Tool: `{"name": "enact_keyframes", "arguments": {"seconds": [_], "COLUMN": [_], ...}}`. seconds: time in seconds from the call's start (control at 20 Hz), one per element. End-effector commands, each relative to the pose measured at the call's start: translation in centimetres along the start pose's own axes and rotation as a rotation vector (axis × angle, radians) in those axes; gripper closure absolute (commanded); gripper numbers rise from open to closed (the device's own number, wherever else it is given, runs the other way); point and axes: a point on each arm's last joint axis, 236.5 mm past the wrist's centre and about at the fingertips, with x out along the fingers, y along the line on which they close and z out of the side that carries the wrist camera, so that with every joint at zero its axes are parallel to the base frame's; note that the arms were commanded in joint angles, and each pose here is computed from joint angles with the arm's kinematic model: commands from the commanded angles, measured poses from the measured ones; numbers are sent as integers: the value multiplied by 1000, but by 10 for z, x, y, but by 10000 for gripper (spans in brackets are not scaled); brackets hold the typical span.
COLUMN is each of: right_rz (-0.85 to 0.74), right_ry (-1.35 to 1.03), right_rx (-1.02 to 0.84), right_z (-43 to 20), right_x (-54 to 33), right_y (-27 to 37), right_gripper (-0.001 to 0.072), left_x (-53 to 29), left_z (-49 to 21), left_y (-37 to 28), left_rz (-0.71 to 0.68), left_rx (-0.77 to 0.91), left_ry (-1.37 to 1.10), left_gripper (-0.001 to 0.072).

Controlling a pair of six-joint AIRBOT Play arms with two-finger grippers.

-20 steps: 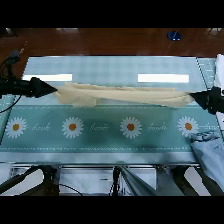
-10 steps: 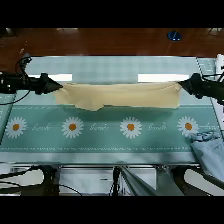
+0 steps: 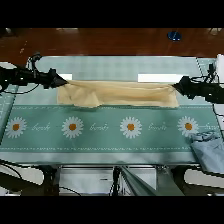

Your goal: Fold the shirts.

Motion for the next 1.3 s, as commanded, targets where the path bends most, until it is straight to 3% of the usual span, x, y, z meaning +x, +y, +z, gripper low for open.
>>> {"name": "enact_keyframes", "arguments": {"seconds": [0.0,0.05,0.1,0.25,0.3,0.4,0.5,0.7,0.8,0.9,1.25], "right_rz": [-15,-18,-25,-56,-58,-44,-22,-123,-246,-259,-106], "right_ry": [26,33,37,94,114,127,104,24,75,151,289], "right_rx": [17,17,9,-40,-49,-49,-87,-198,-239,-209,-7], "right_z": [-6,-7,-8,-21,-26,-28,-15,27,29,17,-13], "right_x": [12,13,13,12,11,9,-1,-41,-52,-46,4], "right_y": [-12,-14,-16,-23,-24,-20,-6,1,-20,-34,-53], "right_gripper": [691,691,691,688,620,378,288,280,192,139,139], "left_x": [23,27,28,19,13,-6,-33,-84,-98,-104,-91], "left_z": [-5,-7,-9,-12,-13,-16,-19,2,8,9,6], "left_y": [12,16,20,35,39,45,46,49,40,29,2], "left_rz": [-4,-1,0,37,31,10,-25,-2,14,19,12], "left_rx": [-16,-25,-31,-34,-49,-93,-109,-143,-104,-78,-5], "left_ry": [50,61,69,78,79,91,107,-4,-45,-57,-29], "left_gripper": [611,454,361,360,358,266,264,318,318,318,318]}}
